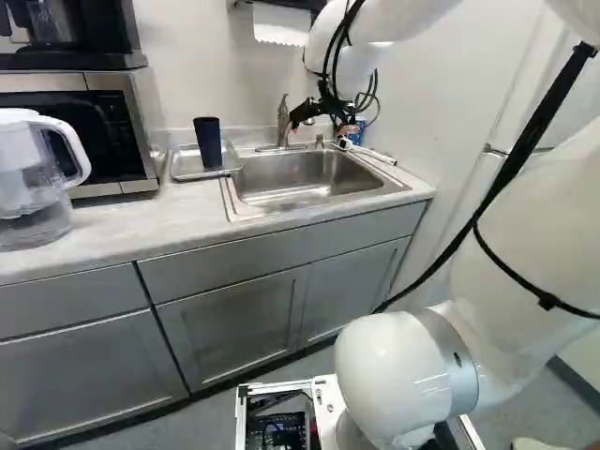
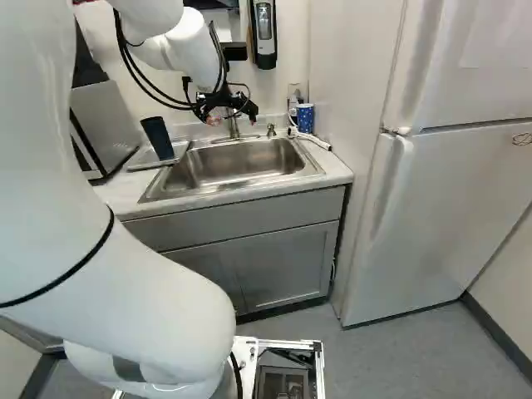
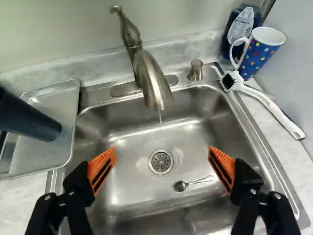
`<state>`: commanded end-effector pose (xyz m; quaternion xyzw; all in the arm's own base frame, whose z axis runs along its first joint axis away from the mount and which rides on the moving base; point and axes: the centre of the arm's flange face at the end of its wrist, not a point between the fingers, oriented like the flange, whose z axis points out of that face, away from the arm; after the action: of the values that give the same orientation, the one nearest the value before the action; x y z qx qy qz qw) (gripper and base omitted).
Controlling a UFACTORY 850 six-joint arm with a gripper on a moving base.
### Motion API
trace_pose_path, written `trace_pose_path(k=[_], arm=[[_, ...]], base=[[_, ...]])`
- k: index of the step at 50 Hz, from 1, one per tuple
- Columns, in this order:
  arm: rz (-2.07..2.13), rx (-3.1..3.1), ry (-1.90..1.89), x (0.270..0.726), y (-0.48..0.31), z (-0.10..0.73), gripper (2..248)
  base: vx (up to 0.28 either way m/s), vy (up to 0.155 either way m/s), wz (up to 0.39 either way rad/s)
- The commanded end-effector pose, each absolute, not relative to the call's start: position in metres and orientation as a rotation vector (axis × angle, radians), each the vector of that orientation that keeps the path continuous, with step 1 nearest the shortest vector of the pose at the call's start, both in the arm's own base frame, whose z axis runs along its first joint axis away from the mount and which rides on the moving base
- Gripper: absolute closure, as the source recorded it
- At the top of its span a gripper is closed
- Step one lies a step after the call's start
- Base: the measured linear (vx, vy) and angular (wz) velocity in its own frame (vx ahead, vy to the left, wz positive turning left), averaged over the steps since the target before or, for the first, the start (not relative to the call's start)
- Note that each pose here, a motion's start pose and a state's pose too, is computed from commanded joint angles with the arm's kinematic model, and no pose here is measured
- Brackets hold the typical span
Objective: Rinse the cup and place it in the tray
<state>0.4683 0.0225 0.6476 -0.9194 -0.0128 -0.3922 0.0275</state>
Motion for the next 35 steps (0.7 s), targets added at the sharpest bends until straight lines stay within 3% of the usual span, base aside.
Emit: trace_pose_path(k=[35], arm=[[-1.311, -2.797, -0.034, 0.4757, 0.0224, 0.6524, 3]], base=[[0.0, 0.0, 0.0]])
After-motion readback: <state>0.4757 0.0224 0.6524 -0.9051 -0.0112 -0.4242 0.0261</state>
